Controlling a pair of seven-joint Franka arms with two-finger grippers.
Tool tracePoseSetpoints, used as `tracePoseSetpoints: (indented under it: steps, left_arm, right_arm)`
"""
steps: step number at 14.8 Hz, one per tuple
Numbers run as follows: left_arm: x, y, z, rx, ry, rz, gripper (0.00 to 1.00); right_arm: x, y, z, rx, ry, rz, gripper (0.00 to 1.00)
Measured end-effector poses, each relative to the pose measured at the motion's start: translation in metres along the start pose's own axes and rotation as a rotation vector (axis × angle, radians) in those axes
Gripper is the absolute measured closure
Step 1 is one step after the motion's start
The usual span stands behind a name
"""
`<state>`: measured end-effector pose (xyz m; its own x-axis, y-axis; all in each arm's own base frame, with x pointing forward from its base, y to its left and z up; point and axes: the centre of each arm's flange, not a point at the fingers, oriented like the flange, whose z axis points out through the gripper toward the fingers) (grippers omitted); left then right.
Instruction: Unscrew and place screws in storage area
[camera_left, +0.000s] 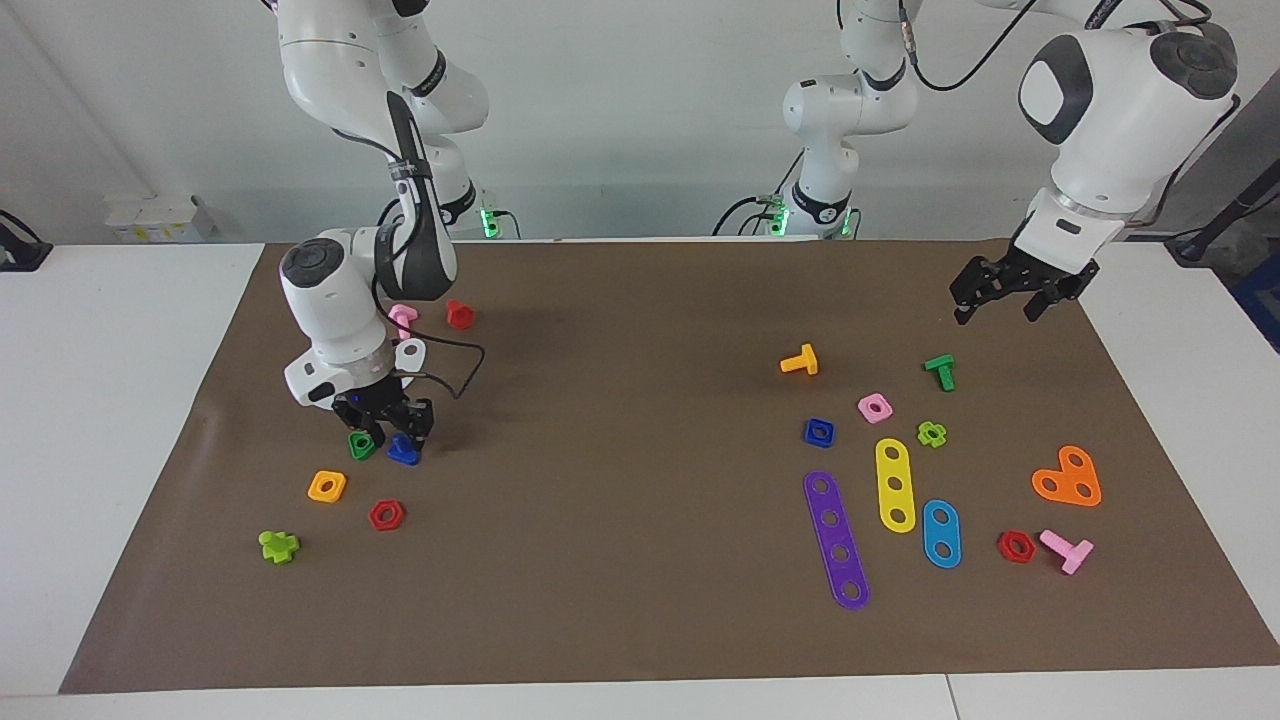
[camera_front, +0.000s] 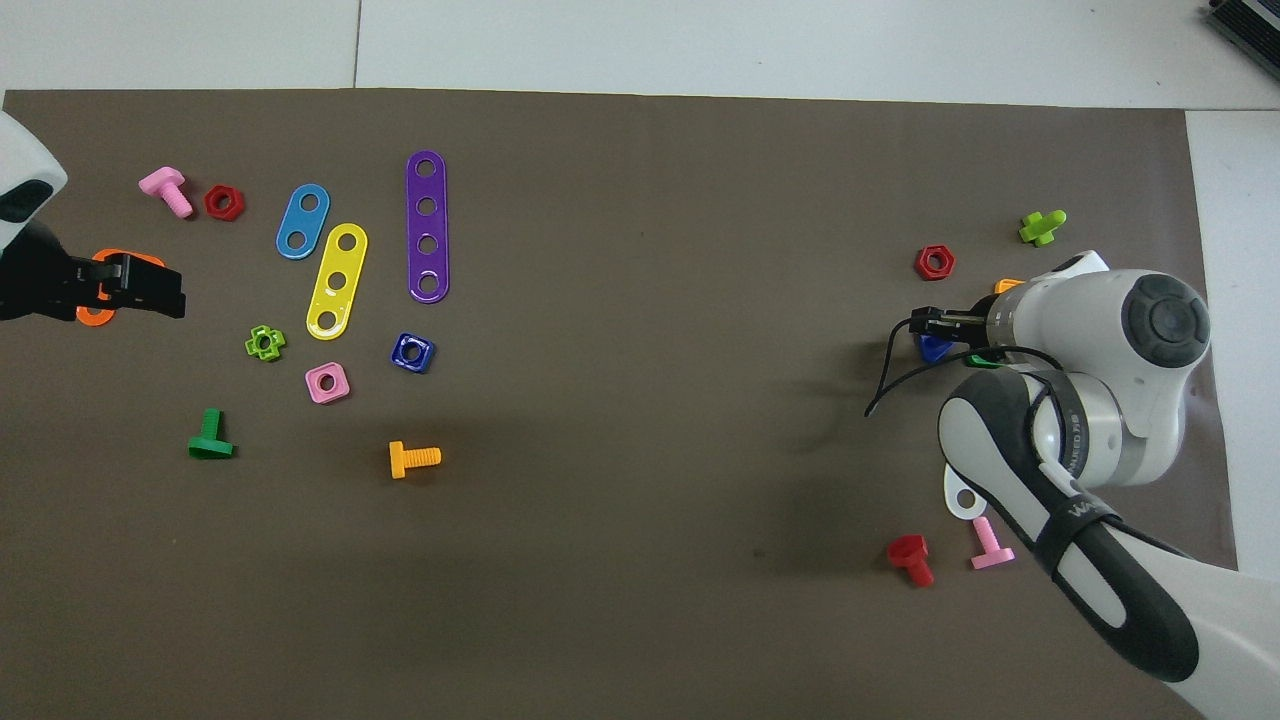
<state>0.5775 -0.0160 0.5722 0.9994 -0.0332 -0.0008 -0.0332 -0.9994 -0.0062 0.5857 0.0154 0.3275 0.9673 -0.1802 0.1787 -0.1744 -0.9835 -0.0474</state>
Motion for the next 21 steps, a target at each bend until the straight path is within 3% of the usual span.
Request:
tracePoseSetpoints:
  steps: [2, 3, 6, 12, 14, 21]
  left_arm:
    - [0.000, 0.000, 0.000, 0.000, 0.000, 0.000, 0.00]
    - [0.000, 0.000, 0.000, 0.000, 0.000, 0.000, 0.00]
    - [0.000, 0.000, 0.000, 0.000, 0.000, 0.000, 0.00]
    - [0.000, 0.000, 0.000, 0.000, 0.000, 0.000, 0.00]
    - [0.000, 0.000, 0.000, 0.000, 0.000, 0.000, 0.00]
    - [0.000, 0.000, 0.000, 0.000, 0.000, 0.000, 0.00]
  right_arm:
    - [0.014, -0.001, -0.035, -0.002, -0.017, 0.007, 0.02]
    - [0.022, 0.001, -0.061, -0.005, -0.035, 0.013, 0.00]
    - [0.036, 0.014, -0.156, -0.012, -0.073, 0.038, 0.00]
    - [0.015, 0.034, -0.299, -0.030, -0.180, 0.064, 0.00]
    - [0.014, 0.035, -0.316, -0.030, -0.180, 0.064, 0.00]
    - [0.016, 0.033, -0.308, -0.050, -0.200, 0.035, 0.00]
